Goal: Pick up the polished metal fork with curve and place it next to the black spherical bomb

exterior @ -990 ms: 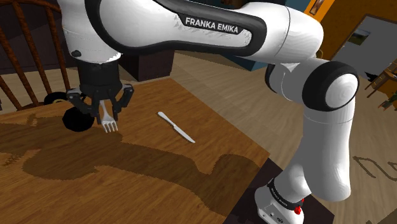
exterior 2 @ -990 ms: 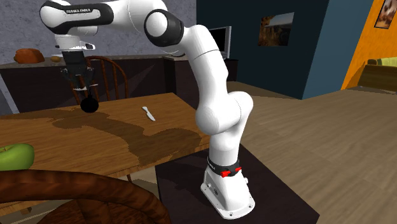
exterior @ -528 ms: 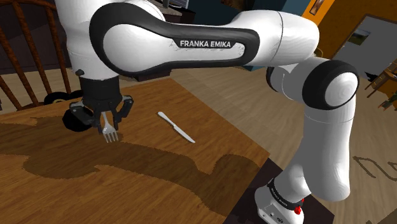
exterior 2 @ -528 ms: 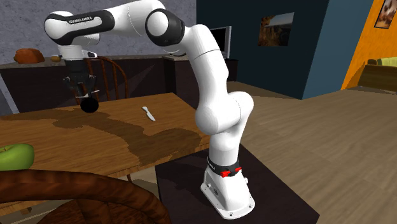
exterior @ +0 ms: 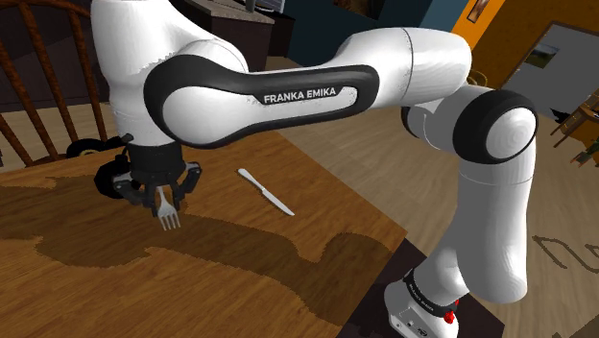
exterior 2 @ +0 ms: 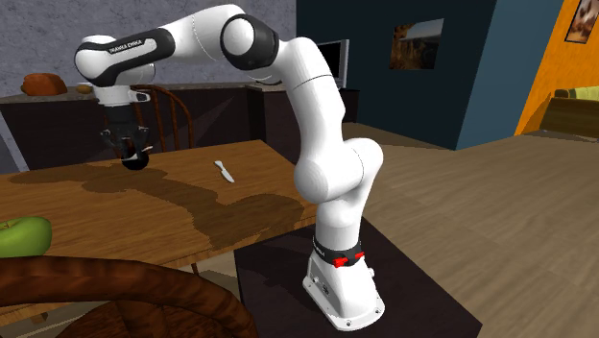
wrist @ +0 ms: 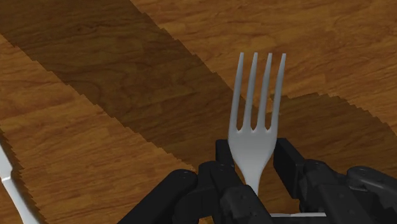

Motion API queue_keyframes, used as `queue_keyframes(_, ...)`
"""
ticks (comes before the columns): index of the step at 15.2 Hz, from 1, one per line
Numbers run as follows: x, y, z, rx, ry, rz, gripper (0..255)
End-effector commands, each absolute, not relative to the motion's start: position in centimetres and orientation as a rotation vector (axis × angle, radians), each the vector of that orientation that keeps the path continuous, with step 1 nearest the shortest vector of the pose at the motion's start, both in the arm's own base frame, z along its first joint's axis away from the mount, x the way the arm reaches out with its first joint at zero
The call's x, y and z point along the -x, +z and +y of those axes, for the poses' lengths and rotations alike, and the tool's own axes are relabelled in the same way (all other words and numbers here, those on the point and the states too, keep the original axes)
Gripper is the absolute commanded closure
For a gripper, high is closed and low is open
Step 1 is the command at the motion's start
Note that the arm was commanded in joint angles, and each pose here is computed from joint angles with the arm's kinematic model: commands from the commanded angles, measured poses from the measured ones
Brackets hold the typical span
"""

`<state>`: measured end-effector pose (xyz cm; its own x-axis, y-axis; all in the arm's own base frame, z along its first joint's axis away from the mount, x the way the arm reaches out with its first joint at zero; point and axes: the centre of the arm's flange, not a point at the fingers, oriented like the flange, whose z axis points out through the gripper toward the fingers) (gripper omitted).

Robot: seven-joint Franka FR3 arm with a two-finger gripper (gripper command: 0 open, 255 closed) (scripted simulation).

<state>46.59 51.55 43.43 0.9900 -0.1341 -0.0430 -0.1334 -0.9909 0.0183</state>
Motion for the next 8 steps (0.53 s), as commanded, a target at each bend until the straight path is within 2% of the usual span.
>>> queue_keyframes(1, -46.6, 42.3, 51.5, -3.119, -0.069, -0.210, 255)
queue_keyframes(8, -46.6, 38.6, 51.5, -3.119, -0.069, -0.210, 255)
